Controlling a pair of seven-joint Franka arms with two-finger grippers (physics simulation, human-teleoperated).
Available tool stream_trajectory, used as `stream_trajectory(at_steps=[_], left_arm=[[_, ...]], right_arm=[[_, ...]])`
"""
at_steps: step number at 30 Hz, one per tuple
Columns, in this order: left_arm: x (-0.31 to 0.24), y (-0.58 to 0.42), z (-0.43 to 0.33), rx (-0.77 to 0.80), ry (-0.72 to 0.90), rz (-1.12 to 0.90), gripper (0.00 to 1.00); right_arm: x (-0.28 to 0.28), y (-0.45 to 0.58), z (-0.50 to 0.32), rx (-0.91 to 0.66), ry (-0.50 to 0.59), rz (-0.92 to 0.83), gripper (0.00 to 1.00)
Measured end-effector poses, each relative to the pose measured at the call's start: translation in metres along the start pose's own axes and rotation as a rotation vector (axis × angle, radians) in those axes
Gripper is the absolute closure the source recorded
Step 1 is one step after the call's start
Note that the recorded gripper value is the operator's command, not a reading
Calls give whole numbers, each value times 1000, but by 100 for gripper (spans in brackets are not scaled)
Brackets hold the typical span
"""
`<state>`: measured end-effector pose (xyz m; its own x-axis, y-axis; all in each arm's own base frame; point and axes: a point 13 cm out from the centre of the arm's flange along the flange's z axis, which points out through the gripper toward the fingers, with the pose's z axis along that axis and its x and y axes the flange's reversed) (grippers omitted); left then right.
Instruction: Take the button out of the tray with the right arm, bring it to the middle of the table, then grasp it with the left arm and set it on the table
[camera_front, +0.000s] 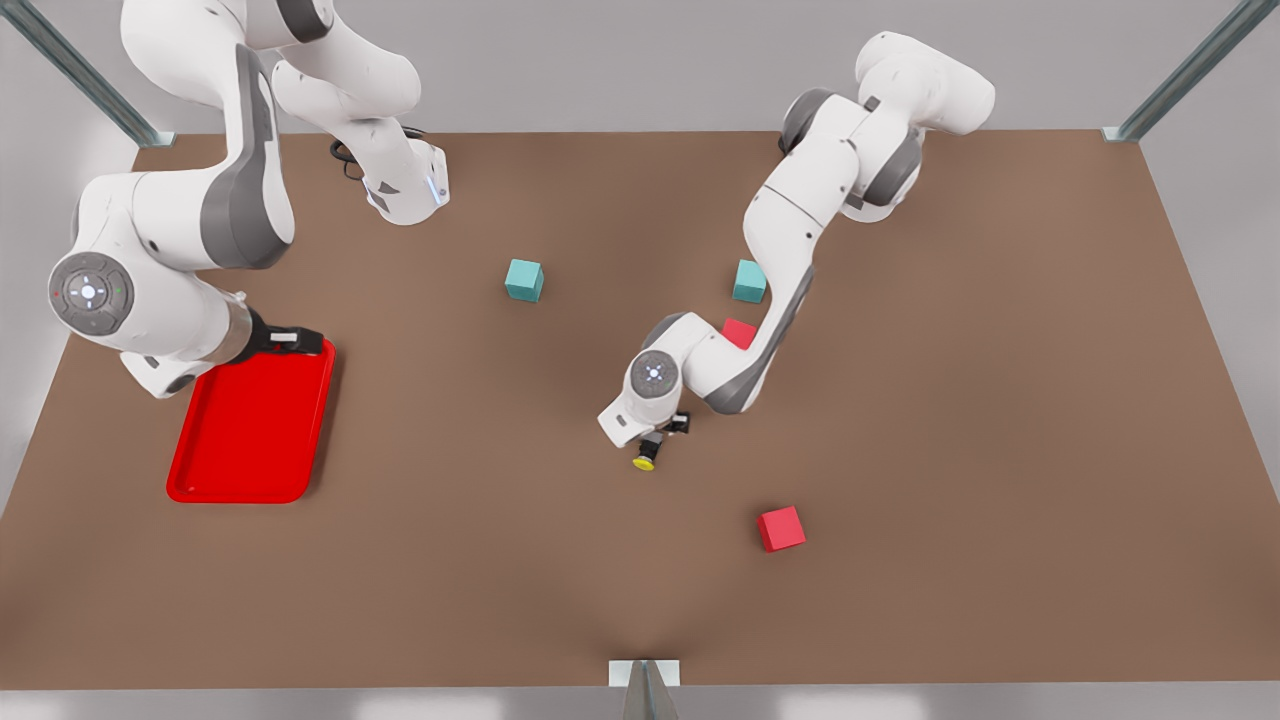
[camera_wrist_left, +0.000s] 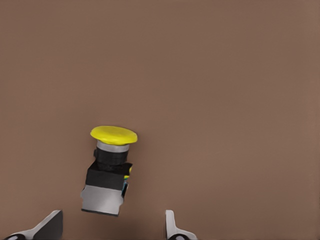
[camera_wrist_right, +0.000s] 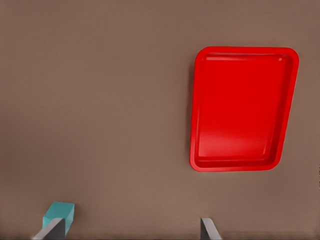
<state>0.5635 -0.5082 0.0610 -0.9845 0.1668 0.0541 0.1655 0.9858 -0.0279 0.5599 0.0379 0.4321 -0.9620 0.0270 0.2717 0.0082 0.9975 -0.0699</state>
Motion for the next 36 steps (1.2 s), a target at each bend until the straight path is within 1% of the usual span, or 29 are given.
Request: stream_trajectory(at_steps=[4,7,13,26,27,28,29,31,32,34,36], left_arm=[[1,-3,20,0,-10,18,0],[1,-3,31,-9,-17,35,0],[-9,0,4,-15,-44,61,0],[-12,13,16,-32,-30,105,0],[-12,13,16,-32,-31,108,4],[-12,12,17,-32,-31,111,13],[-12,13,17,-32,-31,113,16],[-12,12,17,-32,-31,117,19],[-12,12,17,-31,-31,119,25],[-13,12,17,-31,-33,122,41],[-13,12,17,-29,-35,124,49]], right_arm=[[-3,-18,7,-3,20,28,0],[-9,-17,11,-17,7,27,0],[-17,-13,11,-36,-19,23,0],[-26,-10,11,-44,-48,20,0],[-26,-9,12,-44,-49,19,0],[-26,-9,12,-44,-48,19,0],[-26,-9,13,-43,-46,19,0],[-26,-9,14,-43,-45,19,0],[-26,-9,14,-43,-44,19,0],[-26,-10,16,-43,-42,20,0],[-27,-10,16,-43,-42,21,0]])
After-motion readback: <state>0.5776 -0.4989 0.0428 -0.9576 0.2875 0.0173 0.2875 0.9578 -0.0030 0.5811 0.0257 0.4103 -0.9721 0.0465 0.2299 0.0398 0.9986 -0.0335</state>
